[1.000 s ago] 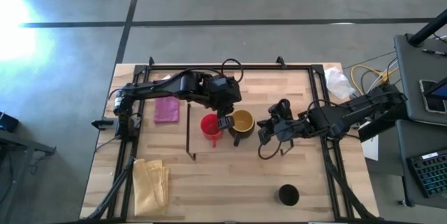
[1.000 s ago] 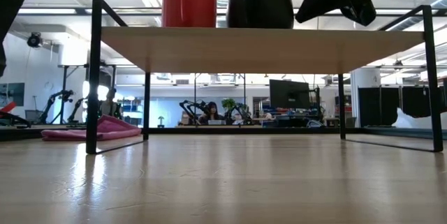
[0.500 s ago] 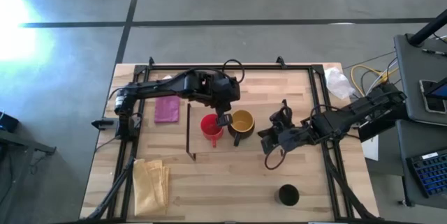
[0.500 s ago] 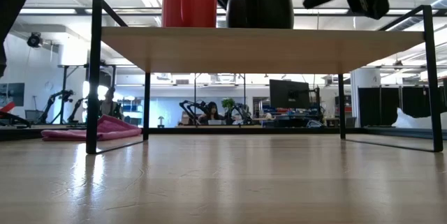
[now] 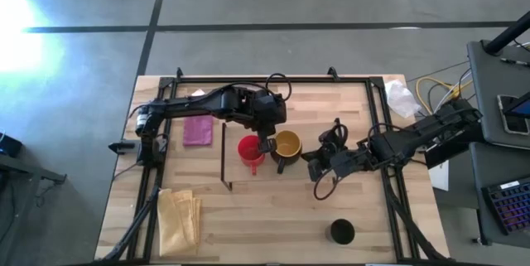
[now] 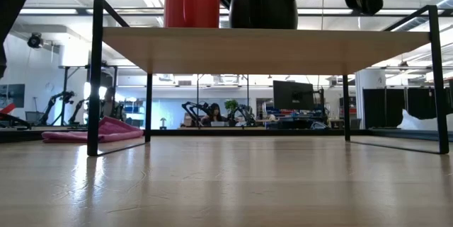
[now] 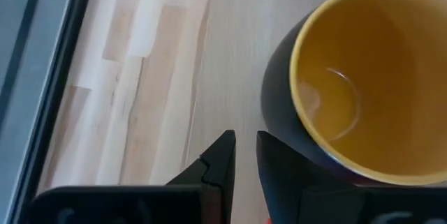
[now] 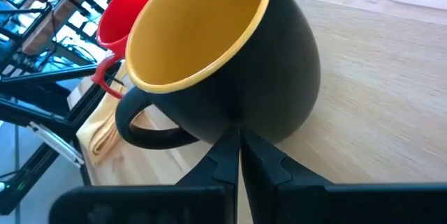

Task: Stack small to large cups/mugs on shelf
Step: Put the black mug on the shelf

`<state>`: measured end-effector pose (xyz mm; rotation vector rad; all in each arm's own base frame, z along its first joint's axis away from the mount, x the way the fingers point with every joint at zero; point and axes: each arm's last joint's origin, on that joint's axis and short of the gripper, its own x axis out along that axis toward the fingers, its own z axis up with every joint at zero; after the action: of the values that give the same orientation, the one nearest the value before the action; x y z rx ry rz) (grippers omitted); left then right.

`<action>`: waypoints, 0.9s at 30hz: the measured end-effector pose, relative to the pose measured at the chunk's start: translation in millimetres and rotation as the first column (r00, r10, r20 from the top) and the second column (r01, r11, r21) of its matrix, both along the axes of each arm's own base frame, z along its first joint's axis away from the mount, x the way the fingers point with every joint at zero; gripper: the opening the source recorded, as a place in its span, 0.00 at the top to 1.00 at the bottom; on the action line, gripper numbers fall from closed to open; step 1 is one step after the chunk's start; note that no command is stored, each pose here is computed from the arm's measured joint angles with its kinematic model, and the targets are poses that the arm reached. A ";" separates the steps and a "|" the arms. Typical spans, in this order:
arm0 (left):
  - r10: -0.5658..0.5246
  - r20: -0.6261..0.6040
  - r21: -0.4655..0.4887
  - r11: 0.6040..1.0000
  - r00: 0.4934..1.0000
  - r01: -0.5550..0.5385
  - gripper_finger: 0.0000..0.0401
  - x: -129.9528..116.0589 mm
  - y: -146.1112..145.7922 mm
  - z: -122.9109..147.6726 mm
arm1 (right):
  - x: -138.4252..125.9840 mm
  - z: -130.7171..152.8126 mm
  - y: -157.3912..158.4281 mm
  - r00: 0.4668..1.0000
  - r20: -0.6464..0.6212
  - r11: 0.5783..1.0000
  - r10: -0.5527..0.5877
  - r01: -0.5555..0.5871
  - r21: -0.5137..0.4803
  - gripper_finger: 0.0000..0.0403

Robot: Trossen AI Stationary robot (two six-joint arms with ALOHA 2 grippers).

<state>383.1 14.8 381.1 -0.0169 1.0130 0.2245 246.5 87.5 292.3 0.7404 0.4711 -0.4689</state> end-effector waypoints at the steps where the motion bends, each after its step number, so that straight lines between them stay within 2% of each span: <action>1: -0.004 0.000 -0.008 1.000 1.000 0.004 0.89 0.0 -0.3 0.0 | 0.1 0.0 -0.2 1.000 0.000 1.000 -0.003 0.003 -0.003 0.98; 10: -0.018 0.002 -0.059 0.998 1.000 0.018 0.89 0.9 -4.7 -1.0 | 0.4 -0.4 -3.1 1.000 -0.001 0.999 -0.027 0.027 -0.019 0.98; 27: -0.064 -0.037 -0.080 0.995 0.997 0.061 0.89 -2.5 -21.1 -2.9 | -2.6 -5.4 -10.5 0.995 -0.061 0.996 -0.079 0.076 -0.057 0.98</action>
<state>380.7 -6.3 378.2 -0.0524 1.0594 0.1284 243.8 77.0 286.9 0.6949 0.4880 -0.5771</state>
